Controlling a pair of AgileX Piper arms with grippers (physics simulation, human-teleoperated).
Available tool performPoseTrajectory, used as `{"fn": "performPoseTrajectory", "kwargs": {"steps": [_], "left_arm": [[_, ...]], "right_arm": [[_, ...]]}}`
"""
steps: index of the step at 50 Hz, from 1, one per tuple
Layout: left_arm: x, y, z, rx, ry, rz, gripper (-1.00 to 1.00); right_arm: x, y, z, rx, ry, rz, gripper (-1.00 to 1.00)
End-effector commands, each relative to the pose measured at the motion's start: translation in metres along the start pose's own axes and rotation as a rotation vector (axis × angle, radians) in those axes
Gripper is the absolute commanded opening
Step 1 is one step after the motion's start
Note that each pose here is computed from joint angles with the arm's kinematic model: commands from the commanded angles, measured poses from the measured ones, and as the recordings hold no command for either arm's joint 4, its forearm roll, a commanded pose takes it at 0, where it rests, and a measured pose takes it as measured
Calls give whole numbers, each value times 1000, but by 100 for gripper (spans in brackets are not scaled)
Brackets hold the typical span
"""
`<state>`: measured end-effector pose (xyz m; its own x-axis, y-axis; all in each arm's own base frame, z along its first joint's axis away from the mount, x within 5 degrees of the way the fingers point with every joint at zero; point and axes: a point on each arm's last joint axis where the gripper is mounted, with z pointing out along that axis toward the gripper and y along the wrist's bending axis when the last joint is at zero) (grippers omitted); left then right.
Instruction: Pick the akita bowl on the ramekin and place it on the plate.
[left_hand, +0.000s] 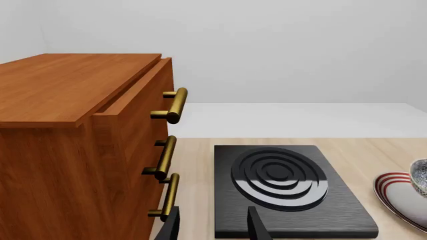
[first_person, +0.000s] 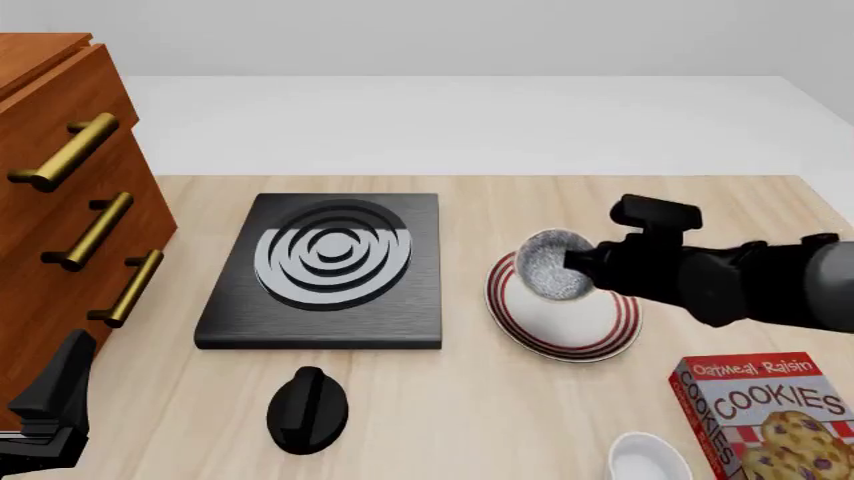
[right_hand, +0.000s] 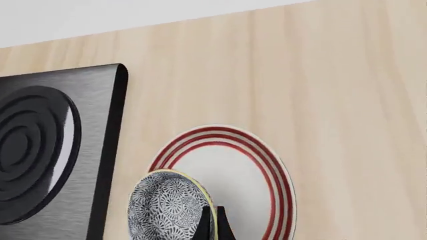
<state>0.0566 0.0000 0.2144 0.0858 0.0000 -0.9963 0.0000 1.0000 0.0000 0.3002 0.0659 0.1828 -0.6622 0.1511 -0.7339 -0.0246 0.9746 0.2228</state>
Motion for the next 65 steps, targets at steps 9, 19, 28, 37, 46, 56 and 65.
{"fn": "performPoseTrajectory", "kwargs": {"steps": [9,19,28,37,46,56,65], "left_arm": [[0,0,0,0,0,0,100],[0,0,0,0,0,0,100],[0,0,0,0,0,0,100],[0,0,0,0,0,0,100],[0,0,0,0,0,0,100],[0,0,0,0,0,0,100],[0,0,0,0,0,0,100]], "right_arm": [[9,-16,15,38,14,49,-100],[13,-20,22,46,21,64,-100],[14,-19,25,45,24,62,-100],[17,-22,29,49,27,68,-100],[21,-23,31,51,31,75,-100],[20,-25,31,56,30,81,-100],[21,-26,32,58,28,83,-100]]}}
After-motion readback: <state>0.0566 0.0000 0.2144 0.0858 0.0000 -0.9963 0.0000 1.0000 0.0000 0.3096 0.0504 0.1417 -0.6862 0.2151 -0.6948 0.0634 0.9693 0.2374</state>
